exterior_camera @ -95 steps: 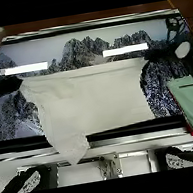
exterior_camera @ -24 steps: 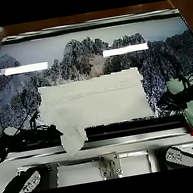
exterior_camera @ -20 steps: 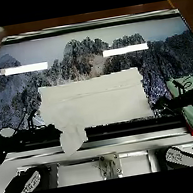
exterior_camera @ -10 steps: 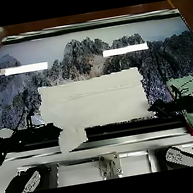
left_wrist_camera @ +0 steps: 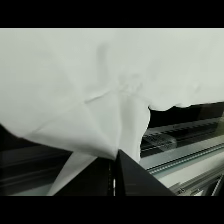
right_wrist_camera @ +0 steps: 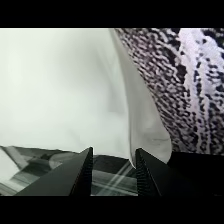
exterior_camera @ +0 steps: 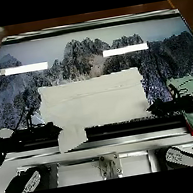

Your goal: Fold the shirts.

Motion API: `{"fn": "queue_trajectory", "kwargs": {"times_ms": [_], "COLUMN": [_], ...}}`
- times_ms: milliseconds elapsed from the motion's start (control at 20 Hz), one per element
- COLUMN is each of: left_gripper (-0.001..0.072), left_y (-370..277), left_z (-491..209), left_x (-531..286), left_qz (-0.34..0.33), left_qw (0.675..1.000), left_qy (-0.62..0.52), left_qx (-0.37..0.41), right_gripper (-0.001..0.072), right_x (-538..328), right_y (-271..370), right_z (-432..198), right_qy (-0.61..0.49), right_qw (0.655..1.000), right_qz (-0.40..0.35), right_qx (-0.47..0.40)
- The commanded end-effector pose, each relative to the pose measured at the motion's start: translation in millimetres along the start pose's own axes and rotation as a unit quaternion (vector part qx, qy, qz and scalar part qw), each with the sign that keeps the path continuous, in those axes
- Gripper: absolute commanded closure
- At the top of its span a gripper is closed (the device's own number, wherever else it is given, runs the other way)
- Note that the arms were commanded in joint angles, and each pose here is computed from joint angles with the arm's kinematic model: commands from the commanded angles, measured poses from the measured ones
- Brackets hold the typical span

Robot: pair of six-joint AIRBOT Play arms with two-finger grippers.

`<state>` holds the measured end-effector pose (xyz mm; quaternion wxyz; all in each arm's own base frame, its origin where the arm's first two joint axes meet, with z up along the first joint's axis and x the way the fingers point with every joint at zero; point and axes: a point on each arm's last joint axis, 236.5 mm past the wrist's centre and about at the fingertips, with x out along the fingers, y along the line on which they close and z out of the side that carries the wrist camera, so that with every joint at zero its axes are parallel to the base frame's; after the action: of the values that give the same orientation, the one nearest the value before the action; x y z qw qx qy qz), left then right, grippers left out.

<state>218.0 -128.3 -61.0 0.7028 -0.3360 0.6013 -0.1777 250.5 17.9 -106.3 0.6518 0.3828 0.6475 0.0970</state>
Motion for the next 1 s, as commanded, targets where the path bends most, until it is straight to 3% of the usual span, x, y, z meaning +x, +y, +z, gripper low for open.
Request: {"fn": "queue_trajectory", "kwargs": {"times_ms": [0, 300, 450, 500, 550, 600, 750, 800, 950], "left_gripper": [0.0661, 0.0661, 0.0661, 0.0661, 0.0661, 0.0661, 0.0661, 0.0661, 0.0661], "left_y": [0.1, -0.1, -0.5, -0.8, -0.7, -0.7, -0.7, -0.7, -0.7], "left_z": [1.4, 1.1, 0.0, -0.5, -0.7, -0.6, -0.3, -0.3, -0.3], "left_x": [-0.2, -0.2, -0.2, -0.3, -0.2, -0.3, -0.3, -0.3, -0.3], "left_qz": [0.001, 0.0, 0.0, -0.001, -0.001, -0.001, -0.001, -0.001, -0.001], "left_qw": [1.0, 1.0, 1.0, 1.0, 1.0, 1.0, 1.0, 1.0, 1.0], "left_qy": [-0.003, -0.002, 0.0, 0.001, 0.001, 0.001, 0.001, 0.001, 0.001], "left_qx": [0.001, 0.001, 0.001, 0.005, 0.008, 0.008, 0.008, 0.008, 0.008], "right_gripper": [0.03, 0.03, 0.0298, 0.0269, 0.007, 0.0052, 0.0063, 0.0139, 0.0152], "right_x": [0.0, -9.7, -28.7, -31.7, -31.4, -27.0, -8.4, -2.2, 13.7], "right_y": [5.7, 0.9, -16.1, -25.8, -31.9, -33.4, -28.1, -23.2, -19.7], "right_z": [-5.6, 6.2, 8.9, 6.3, 3.4, 1.7, 5.7, 8.0, 6.3], "right_qy": [0.012, 0.001, 0.022, 0.029, 0.034, 0.035, 0.024, 0.018, 0.022], "right_qw": [1.0, 0.999, 0.996, 0.994, 0.993, 0.994, 0.998, 0.999, 0.999], "right_qz": [0.013, -0.01, -0.068, -0.09, -0.101, -0.098, -0.062, -0.044, -0.012], "right_qx": [-0.005, -0.051, -0.061, -0.052, -0.04, -0.033, -0.004, 0.005, 0.03]}}
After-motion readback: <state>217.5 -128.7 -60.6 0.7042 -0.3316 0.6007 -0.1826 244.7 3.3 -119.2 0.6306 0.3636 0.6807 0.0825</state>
